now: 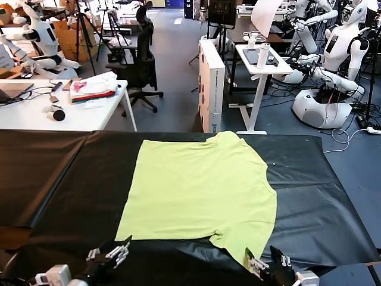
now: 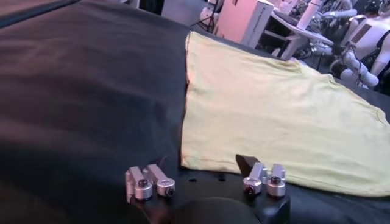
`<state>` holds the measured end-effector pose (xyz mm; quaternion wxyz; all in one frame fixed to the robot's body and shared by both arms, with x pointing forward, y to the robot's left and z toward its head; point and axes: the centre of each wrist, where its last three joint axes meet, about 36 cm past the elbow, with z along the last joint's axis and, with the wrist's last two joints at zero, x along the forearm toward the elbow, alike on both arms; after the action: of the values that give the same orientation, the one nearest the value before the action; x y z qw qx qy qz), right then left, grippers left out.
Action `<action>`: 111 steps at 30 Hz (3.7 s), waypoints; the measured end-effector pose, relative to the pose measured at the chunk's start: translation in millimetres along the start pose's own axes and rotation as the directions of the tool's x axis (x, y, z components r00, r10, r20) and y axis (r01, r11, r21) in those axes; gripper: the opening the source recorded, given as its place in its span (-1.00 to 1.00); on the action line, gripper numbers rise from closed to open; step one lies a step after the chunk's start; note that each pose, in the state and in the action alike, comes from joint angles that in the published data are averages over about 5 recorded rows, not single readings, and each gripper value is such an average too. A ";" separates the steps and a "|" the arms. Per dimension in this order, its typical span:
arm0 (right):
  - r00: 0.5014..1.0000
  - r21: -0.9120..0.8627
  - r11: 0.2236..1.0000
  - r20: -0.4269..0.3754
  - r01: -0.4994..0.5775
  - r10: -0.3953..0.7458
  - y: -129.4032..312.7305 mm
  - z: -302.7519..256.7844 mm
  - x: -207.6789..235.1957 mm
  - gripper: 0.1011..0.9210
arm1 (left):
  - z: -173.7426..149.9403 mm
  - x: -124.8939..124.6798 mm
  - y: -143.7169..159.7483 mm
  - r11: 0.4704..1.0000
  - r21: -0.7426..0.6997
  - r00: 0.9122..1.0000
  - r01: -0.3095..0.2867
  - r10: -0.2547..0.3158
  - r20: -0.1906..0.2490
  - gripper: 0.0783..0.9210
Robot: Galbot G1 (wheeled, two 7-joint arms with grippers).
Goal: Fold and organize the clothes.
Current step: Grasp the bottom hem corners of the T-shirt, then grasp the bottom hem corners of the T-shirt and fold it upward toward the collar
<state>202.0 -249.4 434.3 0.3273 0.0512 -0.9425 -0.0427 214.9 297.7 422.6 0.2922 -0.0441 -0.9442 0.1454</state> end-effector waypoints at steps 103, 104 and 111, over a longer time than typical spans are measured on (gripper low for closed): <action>0.960 0.066 0.998 0.280 -0.020 0.001 -45.7 -109.9 -169.1 0.24 | -41.7 -137.6 24.5 0.996 0.077 0.953 -0.047 0.022 0.303 -0.40; 0.961 0.073 0.997 0.277 -0.020 -0.001 -45.6 -110.3 -163.4 0.38 | -41.8 -137.4 24.7 0.996 0.074 0.953 -0.048 0.024 0.301 -0.26; 0.969 0.145 0.989 0.248 -0.034 -0.003 -49.3 -103.6 -111.7 0.94 | -43.0 -126.1 23.5 0.998 0.053 0.961 -0.024 0.009 0.276 0.73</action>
<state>356.9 -289.3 441.3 0.2029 0.0624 -0.9769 0.0242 343.3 309.6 381.4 0.1576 -0.0230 -0.9709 0.1787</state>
